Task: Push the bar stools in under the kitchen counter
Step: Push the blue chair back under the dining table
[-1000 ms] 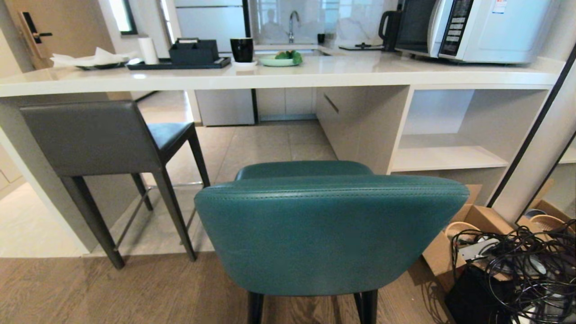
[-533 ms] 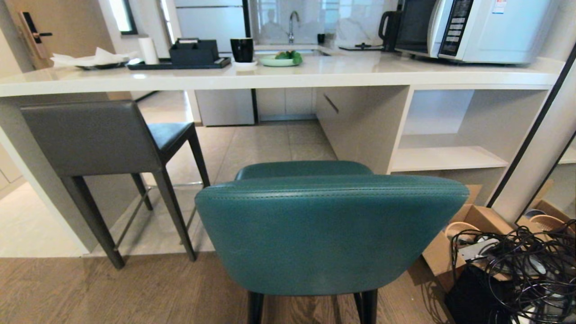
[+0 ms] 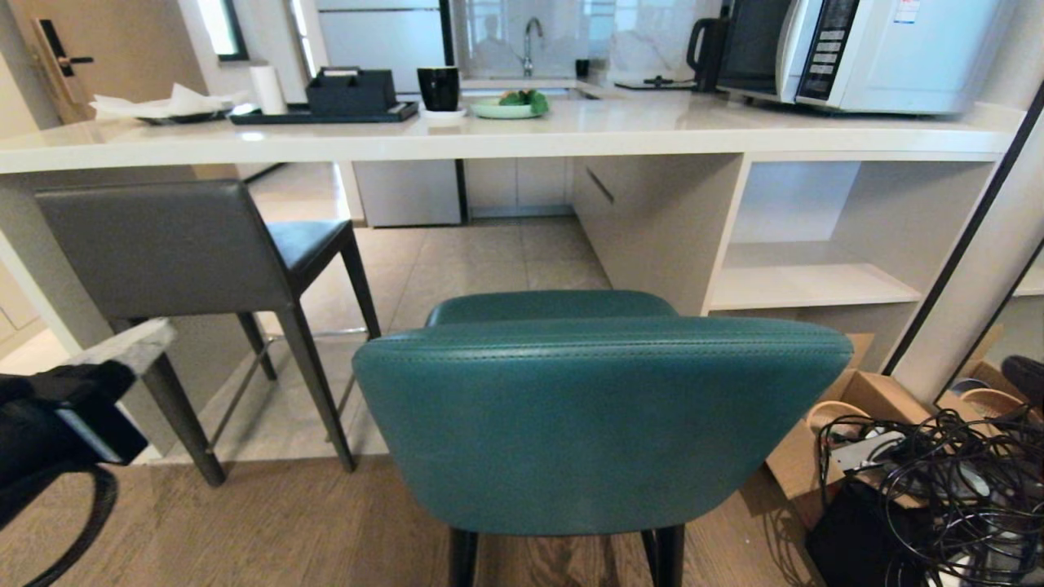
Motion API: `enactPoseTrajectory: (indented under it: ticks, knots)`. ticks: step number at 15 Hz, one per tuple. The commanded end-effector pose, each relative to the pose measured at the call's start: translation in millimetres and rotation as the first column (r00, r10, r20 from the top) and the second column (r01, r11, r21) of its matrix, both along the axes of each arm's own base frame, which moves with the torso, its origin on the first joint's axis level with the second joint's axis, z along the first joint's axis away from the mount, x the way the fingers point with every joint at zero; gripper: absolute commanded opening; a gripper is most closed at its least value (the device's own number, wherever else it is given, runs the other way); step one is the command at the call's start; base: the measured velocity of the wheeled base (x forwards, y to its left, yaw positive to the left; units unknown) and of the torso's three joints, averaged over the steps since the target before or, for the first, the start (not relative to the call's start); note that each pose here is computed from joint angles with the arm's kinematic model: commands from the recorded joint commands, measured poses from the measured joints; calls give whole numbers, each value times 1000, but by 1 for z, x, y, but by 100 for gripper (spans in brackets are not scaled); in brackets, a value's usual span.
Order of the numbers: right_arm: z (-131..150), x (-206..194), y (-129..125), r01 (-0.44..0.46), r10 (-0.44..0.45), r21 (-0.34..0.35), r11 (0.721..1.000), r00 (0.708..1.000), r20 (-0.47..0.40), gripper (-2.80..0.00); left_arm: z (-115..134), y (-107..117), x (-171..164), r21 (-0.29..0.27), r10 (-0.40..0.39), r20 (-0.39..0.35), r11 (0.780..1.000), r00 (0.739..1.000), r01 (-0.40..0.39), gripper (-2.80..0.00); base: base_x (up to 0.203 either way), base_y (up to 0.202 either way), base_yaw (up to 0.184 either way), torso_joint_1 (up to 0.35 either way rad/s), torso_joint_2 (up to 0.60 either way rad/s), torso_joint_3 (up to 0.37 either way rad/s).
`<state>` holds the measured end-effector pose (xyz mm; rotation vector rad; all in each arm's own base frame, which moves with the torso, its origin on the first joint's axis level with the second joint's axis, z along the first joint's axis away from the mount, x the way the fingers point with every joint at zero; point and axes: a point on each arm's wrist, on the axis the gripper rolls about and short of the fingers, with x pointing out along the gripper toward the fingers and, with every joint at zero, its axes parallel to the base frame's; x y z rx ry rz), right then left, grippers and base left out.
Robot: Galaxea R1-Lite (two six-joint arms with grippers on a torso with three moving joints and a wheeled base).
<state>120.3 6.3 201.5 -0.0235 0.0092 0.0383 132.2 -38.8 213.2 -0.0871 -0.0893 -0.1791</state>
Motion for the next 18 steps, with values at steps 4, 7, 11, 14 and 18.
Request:
enactPoseTrajectory:
  ticks: [4, 7, 11, 14, 18]
  knots:
    - [-30, 80, 28, -47, 46, -13, 999, 996, -70, -280, -48, -52, 67, 22, -24, -103, 999, 994, 27, -280, 0, 0, 0, 0, 0, 0]
    - [-41, 82, 33, -61, 60, -11, 998, 996, -66, -280, -65, -63, 65, 1, -63, -56, 998, 996, 63, -280, 0, 0, 0, 0, 0, 0]
    - [-49, 69, 49, -152, 150, -14, 988, 984, -92, -280, -73, -66, 59, -16, -94, -83, 996, 992, 93, -280, 0, 0, 0, 0, 0, 0]
    - [-49, 70, 61, -208, 206, -15, 978, 974, -95, -280, -78, -80, 70, -11, -115, -89, 993, 989, 114, -280, 0, 0, 0, 0, 0, 0]
    - [-60, 93, 73, -192, 189, -20, 981, 977, -98, -280, -99, -97, 86, 10, -136, -120, 990, 983, 139, -280, 0, 0, 0, 0, 0, 0]
